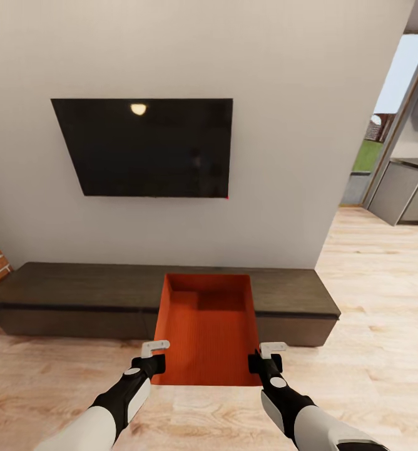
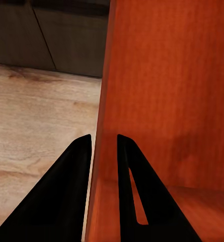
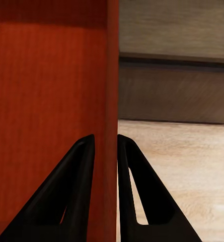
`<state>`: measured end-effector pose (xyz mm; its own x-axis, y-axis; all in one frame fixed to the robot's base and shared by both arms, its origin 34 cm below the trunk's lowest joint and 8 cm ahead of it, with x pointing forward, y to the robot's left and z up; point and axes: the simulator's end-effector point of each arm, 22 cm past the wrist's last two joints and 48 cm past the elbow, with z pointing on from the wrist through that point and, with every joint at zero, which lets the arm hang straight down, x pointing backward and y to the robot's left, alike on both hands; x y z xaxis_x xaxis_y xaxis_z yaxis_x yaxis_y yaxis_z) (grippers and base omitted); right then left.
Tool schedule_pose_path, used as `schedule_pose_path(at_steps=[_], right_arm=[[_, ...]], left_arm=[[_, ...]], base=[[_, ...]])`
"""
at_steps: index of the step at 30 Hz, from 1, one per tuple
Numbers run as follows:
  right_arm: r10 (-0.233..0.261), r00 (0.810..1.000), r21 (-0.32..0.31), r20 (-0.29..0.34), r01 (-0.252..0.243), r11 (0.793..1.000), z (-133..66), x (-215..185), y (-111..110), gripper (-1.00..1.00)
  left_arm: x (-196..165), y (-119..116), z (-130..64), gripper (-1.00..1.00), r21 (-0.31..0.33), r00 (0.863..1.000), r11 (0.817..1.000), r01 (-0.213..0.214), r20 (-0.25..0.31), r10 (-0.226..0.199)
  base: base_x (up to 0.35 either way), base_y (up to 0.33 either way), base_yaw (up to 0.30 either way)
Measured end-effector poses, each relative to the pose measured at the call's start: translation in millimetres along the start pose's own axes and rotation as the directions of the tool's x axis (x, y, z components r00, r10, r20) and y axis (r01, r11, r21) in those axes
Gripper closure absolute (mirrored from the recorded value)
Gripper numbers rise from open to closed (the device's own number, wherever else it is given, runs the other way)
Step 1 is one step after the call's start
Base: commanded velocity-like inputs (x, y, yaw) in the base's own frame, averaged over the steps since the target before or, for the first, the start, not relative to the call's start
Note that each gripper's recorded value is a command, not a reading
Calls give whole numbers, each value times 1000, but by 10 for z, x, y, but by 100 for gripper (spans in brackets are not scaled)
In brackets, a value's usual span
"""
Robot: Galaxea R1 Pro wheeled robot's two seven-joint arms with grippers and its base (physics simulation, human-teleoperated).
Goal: Move the two storage containers from the living room to the garage. In the garage, place one container on the floor and stack the other container on top of it (either order is fine).
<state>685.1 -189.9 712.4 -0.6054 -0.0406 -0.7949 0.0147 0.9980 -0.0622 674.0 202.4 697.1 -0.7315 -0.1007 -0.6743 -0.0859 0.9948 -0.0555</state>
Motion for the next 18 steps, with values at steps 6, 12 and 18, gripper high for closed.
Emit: schedule_pose_path(at_steps=[6, 12, 18], right_arm=[[1, 1000, 1, 7, -1, 1000, -19, -42, -1, 100], [1, 1000, 1, 16, -2, 1000, -36, -91, -5, 100], [2, 1000, 2, 23, -2, 1000, -56, -131, -2, 100]], left_arm=[[-40, -2, -23, 100, 1, 1000, 1000, 0, 7, 0], [-88, -7, -47, 100, 2, 1000, 1000, -1, 16, 1], [-125, -6, -71, 100, 3, 1000, 1000, -1, 23, 1]], base=[[0, 0, 0], [0, 0, 0], [0, 0, 0]])
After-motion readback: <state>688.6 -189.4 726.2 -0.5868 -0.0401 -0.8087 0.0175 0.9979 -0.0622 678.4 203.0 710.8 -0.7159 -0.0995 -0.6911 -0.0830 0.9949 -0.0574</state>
